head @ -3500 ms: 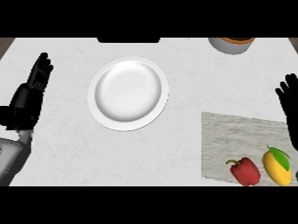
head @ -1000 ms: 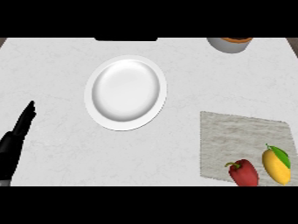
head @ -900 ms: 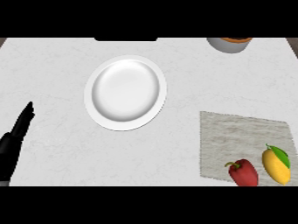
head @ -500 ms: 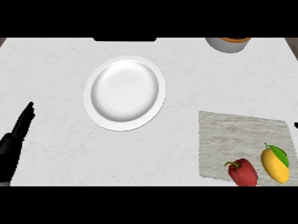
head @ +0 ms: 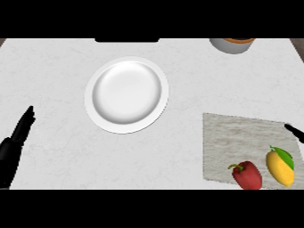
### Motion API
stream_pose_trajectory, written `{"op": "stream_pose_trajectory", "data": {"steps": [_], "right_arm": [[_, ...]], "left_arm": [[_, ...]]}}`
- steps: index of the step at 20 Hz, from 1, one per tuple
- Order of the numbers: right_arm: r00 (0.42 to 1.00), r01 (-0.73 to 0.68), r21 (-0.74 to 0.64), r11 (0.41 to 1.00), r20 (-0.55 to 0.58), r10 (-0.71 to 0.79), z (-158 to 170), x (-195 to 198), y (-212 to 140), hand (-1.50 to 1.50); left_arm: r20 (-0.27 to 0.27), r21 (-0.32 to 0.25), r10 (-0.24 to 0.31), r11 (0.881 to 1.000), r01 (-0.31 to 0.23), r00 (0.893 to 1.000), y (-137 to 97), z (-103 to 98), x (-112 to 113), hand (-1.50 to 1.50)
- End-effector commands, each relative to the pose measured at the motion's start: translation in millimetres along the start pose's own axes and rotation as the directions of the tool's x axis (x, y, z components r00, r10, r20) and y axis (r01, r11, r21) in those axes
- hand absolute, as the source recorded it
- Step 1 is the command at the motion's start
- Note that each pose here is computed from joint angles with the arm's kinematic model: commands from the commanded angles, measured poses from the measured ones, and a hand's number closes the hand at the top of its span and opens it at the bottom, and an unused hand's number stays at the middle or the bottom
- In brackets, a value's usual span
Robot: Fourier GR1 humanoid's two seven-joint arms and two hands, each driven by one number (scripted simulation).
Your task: Pick the lemon from the placemat and place it in the plate
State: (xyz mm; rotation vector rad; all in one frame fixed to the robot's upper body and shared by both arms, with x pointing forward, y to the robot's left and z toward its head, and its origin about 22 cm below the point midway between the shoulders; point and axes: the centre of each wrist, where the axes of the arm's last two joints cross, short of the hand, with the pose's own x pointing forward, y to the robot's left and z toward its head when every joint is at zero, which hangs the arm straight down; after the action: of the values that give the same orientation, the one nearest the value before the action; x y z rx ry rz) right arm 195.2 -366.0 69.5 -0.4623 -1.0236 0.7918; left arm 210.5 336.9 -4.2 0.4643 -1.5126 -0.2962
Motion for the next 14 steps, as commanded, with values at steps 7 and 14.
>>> {"op": "stream_pose_trajectory", "data": {"steps": [7, 14], "right_arm": [[1.0, 0.005, 0.01, 1.0, -0.013, -0.005, -19.7, -16.6, 18.5, -1.5], [0.996, 0.038, -0.004, 0.999, 0.084, -0.037, -24.3, -38.0, 34.9, 1.5]], "left_arm": [[0.0, 0.012, 0.011, 1.0, -0.011, 1.0, 7.5, -4.7, -0.9, 0.0], [-0.004, 0.016, 0.009, 1.0, -0.009, 1.0, 10.7, -13.1, 4.6, 0.0]]}}
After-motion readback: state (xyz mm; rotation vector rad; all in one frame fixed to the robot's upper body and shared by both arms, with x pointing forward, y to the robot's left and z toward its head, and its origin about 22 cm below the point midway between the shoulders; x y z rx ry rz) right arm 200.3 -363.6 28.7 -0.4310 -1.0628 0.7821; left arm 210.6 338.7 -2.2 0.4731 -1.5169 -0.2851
